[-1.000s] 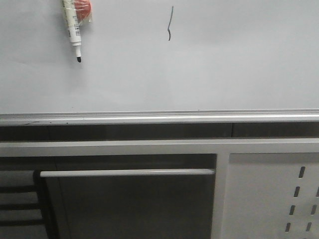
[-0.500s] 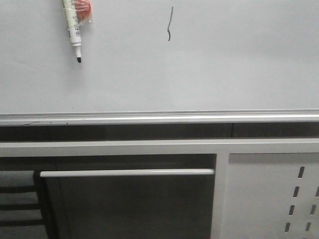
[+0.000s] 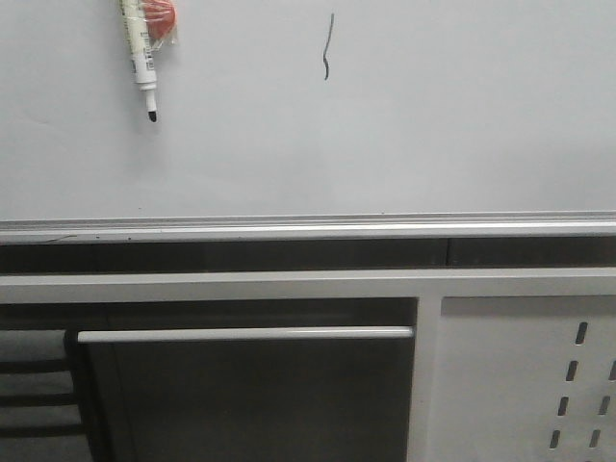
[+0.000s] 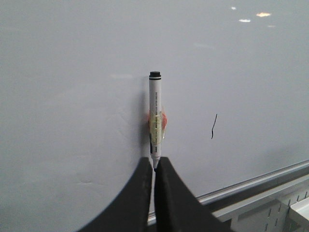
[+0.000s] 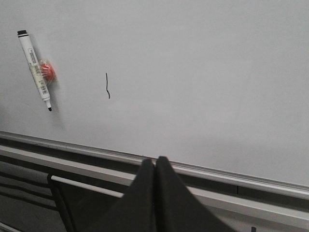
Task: Write number 1 on whiteboard
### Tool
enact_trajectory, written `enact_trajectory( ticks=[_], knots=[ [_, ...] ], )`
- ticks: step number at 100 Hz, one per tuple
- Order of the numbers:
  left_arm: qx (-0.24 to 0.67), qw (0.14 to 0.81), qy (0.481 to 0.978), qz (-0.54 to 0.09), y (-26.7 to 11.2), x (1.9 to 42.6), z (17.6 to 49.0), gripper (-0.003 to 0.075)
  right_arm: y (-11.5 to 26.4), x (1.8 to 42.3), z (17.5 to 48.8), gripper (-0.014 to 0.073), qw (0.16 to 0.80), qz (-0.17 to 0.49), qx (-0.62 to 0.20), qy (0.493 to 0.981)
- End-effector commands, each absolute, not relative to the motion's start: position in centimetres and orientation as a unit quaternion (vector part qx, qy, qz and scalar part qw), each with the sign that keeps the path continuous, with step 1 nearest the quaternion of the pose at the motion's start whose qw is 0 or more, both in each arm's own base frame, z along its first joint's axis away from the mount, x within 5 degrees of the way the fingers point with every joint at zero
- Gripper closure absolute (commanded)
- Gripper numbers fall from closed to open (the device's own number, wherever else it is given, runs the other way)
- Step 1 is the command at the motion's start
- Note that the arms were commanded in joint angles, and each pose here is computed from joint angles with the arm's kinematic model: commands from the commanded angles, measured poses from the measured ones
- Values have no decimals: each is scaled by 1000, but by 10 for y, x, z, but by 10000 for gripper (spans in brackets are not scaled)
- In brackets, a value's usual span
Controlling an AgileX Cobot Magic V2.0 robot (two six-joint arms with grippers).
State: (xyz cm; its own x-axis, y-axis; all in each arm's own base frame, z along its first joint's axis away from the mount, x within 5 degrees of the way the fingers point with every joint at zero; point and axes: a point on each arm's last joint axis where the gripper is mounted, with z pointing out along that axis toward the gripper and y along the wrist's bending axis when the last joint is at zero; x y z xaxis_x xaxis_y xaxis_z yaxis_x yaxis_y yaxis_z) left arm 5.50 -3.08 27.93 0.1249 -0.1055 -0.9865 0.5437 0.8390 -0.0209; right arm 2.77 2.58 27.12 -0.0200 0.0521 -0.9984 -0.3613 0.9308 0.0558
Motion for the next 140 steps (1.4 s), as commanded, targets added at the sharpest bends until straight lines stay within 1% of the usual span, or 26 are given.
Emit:
enact_trajectory(
  ticks=[1,7,25,97,112,120,122,123,124,128,129,133,140],
  knots=[
    [167,739,613,-226,-28,53,287,741,21,25,286,659,734,146,-82,659],
    [162,736,615,-232,-28,53,286,741,22,24,285,659,730,147,-85,662],
    [122,711,633,-282,-29,53,285,741,23,24,283,659,722,150,-91,669],
    [121,711,632,-284,-28,53,285,741,23,24,283,659,722,150,-91,669],
    [128,732,625,-238,-25,55,284,741,23,24,283,659,722,150,-91,669],
    [100,754,613,-215,-21,59,282,741,23,24,283,659,722,150,-91,669],
    [86,754,613,-221,-20,60,281,741,23,24,283,659,722,150,-91,669],
    [94,760,608,-212,-20,60,281,741,23,24,283,659,722,150,-91,669],
    [83,758,609,-219,-20,60,280,741,23,24,283,659,722,150,-91,669],
    [92,767,600,-206,-21,60,278,741,23,24,283,659,722,150,-91,669],
    [84,764,603,-213,-21,60,277,741,23,24,283,659,722,150,-91,669],
    [100,765,604,-199,-23,60,273,741,23,24,283,659,722,150,-91,669],
    [102,750,626,-188,-24,60,265,741,23,24,283,659,722,150,-91,669]
  ],
)
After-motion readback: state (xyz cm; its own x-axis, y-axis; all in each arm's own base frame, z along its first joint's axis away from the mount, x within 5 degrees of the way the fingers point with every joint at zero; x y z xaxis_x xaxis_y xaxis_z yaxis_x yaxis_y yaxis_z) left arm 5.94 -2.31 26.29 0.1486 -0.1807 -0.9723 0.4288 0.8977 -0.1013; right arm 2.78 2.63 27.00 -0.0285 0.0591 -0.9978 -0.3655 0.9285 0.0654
